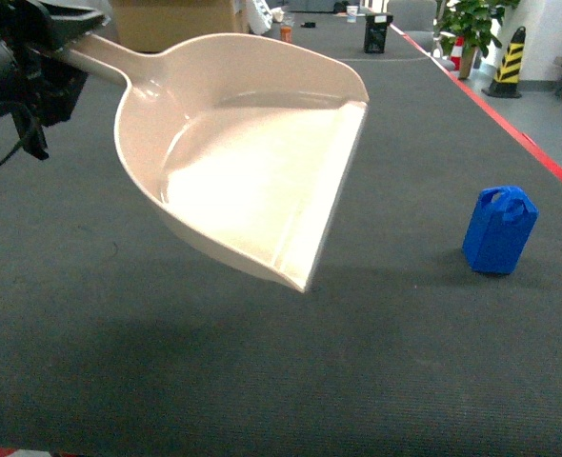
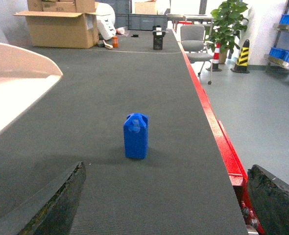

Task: Place part in tray to right shelf

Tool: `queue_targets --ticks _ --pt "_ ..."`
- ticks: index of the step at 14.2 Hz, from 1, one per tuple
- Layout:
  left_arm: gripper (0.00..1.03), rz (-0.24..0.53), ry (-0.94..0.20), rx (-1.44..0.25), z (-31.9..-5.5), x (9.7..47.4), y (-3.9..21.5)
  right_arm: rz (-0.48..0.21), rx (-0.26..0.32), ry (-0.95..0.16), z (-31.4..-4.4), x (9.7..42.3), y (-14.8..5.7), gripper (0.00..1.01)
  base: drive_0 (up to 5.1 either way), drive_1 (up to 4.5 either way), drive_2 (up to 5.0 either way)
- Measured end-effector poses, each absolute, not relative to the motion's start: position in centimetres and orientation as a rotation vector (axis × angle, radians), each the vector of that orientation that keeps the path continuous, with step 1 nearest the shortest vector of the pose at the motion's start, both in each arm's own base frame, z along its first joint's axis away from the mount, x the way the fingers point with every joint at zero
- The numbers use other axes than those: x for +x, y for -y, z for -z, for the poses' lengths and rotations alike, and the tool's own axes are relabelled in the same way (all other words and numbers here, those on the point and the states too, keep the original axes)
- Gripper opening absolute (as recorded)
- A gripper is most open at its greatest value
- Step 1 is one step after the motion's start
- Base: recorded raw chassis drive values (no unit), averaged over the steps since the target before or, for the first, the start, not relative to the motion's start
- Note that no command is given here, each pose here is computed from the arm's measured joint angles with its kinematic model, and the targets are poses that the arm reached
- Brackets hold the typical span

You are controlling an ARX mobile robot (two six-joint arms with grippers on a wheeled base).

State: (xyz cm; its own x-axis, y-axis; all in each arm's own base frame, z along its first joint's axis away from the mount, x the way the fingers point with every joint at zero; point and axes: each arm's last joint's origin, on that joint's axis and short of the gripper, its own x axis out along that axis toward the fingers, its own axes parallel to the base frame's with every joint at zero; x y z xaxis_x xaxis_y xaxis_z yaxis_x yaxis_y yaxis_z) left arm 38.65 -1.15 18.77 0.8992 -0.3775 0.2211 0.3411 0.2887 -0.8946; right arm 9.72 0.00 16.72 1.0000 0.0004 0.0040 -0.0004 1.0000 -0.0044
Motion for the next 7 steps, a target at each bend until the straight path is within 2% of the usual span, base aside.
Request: queue_targets --ticks 2,7 --pt "0.18 0.459 -0.097 -1.229 -17.6 37.9 2.4 0.000 -0.004 0.004 -16.7 9.7 0.0 0.98 0.0 0.00 0.0" --pt "0.17 0.478 -0.128 -1.259 -17.3 37.4 4.4 0.000 -0.004 0.004 -16.7 9.7 0.0 0.98 0.0 0.00 0.0"
